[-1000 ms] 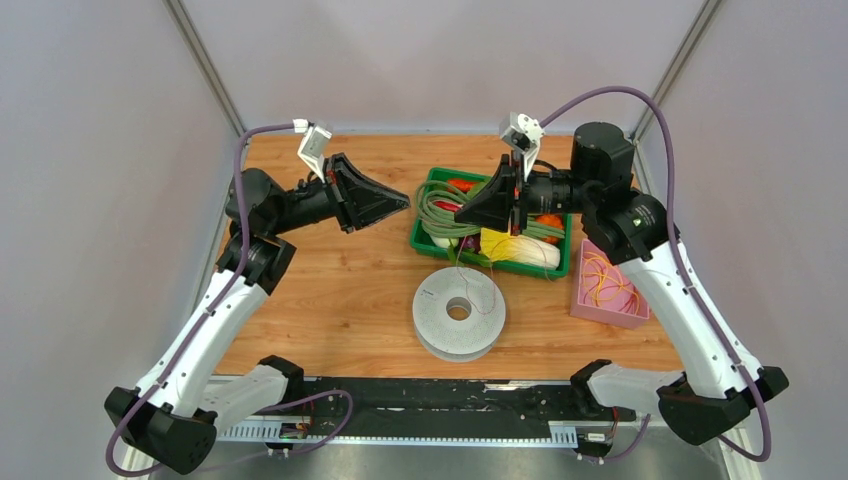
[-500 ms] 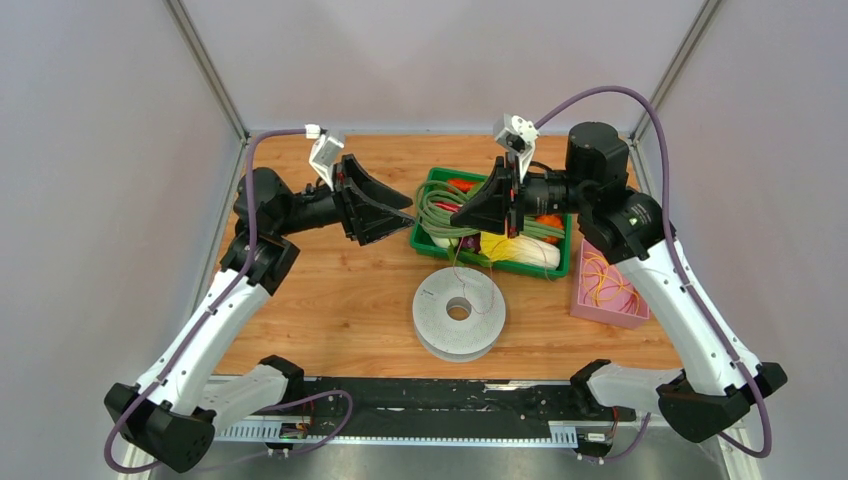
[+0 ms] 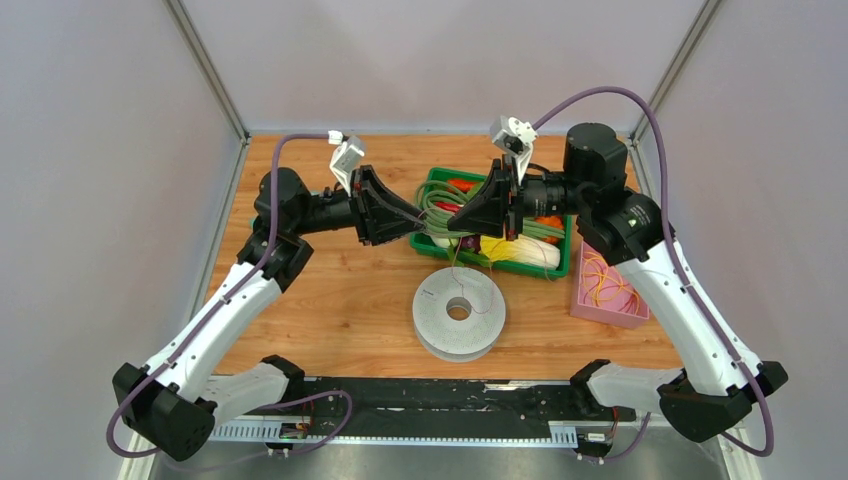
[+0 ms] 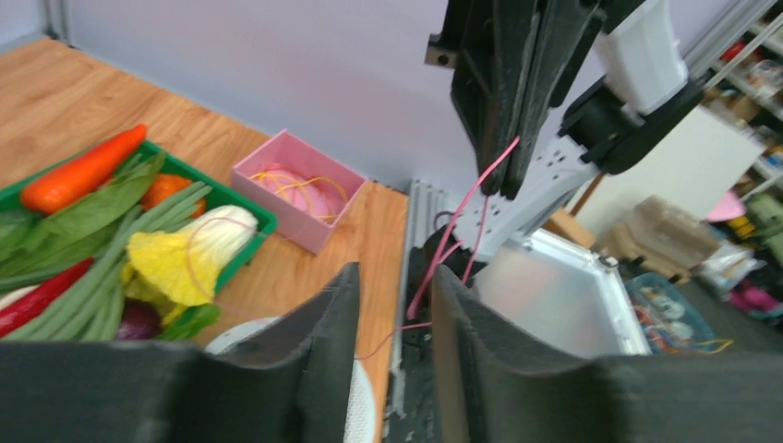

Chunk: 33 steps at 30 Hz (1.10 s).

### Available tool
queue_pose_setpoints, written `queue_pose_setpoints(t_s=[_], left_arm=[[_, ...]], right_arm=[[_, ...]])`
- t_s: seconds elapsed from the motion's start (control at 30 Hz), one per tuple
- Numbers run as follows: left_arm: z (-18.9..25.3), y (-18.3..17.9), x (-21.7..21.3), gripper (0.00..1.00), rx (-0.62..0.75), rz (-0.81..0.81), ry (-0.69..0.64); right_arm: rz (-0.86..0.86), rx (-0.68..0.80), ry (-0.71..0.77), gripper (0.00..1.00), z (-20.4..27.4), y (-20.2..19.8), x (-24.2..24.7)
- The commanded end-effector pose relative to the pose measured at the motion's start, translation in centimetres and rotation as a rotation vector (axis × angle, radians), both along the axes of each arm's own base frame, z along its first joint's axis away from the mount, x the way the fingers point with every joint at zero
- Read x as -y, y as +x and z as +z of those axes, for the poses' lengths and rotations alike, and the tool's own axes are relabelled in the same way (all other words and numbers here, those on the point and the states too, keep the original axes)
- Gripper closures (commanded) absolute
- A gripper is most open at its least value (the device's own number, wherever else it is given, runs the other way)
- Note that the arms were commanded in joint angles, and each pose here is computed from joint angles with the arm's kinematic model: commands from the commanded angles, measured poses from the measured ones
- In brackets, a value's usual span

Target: Wrap the cables

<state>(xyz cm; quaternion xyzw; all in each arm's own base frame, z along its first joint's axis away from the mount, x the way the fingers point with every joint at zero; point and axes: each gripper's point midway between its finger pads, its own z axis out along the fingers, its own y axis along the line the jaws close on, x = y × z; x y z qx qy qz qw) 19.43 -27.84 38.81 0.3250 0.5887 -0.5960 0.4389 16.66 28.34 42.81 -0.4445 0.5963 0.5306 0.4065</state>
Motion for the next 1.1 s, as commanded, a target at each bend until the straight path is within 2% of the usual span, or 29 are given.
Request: queue_pose_setpoints(t_s=[0.0,0.1,0.17,0.2,0.23,0.27,0.3,0.33,0.43,0.6,0.67,0.77,0.93,1.07], left_arm=[[2.3,-1.4,-0.1,0.70,0.068,-0.043,-0.067],[2.4,-2.2,-0.4,0.98,0.059,-0.059,-0.070],[2.6,-2.6,-0.9,1.00,0.060,-0.045,-0.075],[2.7,-2.2,-1.3,1.00,0.049,-0.013,-0.073],[2.8,-1.7,-1.8,1.00,0.034,0.021,-0.075],[3.0,-1.0,-2.6,1.00,0.015,0.059,-0.085],[3.3,-0.5,-3.2,1.00,0.007,0.089,-0.096],[3.7,0.0,-4.0,1.00,0.005,0.118,-0.103],[4.1,0.9,-5.8,1.00,0.010,0.199,-0.085],[4.1,1.9,-8.2,1.00,-0.017,0.304,-0.055],[3.9,2.2,-8.8,1.00,-0.024,0.335,-0.044],[3.3,2.2,-9.1,1.00,-0.025,0.350,-0.017],[3.0,2.8,-9.0,1.00,-0.047,0.352,-0.018],[2.7,3.1,-8.9,1.00,-0.063,0.346,-0.010]], right_arm=[[0.019,0.039,0.036,1.00,1.4,-0.4,-0.2],[0.012,0.038,0.029,1.00,1.2,-0.3,-0.2],[0.002,0.039,0.023,1.00,1.1,-0.1,-0.2],[-0.017,0.038,0.014,0.95,0.9,0.1,0.0],[-0.041,0.039,0.000,0.76,0.6,0.4,0.2],[-0.082,0.038,-0.030,0.50,0.0,1.0,0.7],[-0.104,0.063,-0.075,0.35,-1.0,1.4,1.3],[-0.138,0.058,-0.122,0.26,-2.2,2.0,2.1],[-0.217,0.047,-0.275,0.14,-6.1,2.9,5.3],[-0.474,-0.009,-0.623,0.12,-13.8,5.5,14.6],[-0.521,-0.061,-0.710,0.14,-16.4,5.3,18.7],[-0.566,-0.034,-0.832,0.18,-19.4,5.0,23.1],[-0.516,0.118,-0.928,0.21,-23.3,5.4,24.7],[-0.452,0.166,-1.015,0.24,-26.9,6.6,25.6]])
